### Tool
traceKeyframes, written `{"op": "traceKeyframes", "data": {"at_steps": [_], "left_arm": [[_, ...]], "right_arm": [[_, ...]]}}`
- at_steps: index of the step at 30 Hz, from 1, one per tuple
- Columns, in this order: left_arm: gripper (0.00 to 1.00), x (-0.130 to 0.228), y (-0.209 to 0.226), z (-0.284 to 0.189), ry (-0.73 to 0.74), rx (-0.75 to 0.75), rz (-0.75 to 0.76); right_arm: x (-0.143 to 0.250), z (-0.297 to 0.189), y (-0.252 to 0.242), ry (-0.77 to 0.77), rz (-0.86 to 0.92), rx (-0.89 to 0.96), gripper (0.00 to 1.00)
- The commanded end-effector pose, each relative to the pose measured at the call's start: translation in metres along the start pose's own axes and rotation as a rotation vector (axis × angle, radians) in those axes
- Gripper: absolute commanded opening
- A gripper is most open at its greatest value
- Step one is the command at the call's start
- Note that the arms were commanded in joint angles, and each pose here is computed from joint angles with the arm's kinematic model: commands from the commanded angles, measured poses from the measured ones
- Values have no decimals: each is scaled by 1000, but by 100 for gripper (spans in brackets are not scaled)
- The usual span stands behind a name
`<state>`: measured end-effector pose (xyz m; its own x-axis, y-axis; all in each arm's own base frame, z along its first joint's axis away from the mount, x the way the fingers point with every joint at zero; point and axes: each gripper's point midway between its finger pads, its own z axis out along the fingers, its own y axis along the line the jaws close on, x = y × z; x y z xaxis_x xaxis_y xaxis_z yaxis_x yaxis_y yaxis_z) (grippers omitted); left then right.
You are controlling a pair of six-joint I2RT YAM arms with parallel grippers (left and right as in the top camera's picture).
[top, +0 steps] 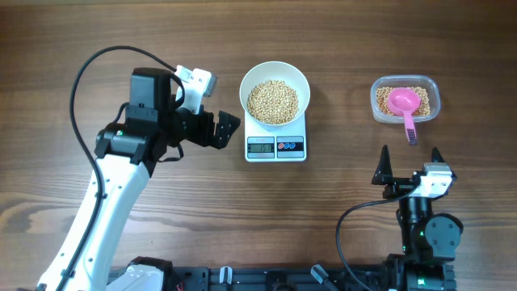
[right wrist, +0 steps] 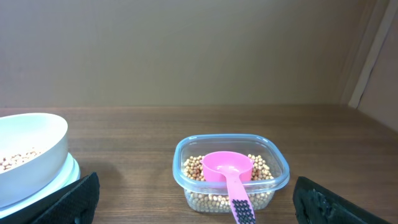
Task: Scoop item into bowl and weigh 150g on scale
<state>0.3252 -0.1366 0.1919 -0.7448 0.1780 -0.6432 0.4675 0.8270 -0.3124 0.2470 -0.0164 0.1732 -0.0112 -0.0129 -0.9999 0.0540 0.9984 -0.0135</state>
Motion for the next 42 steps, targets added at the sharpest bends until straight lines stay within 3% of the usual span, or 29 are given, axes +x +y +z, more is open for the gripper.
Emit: {"op": "traceKeyframes", "data": {"at_steps": [1, 42], "left_arm": [[100, -1, -4, -7, -22, -1, 29], [100, 23, 1, -3, 10, -23, 14]], "right_arm": [[-3, -1, -2, -15, -12, 12, 100], [-3, -1, -2, -15, -12, 12, 100]]}}
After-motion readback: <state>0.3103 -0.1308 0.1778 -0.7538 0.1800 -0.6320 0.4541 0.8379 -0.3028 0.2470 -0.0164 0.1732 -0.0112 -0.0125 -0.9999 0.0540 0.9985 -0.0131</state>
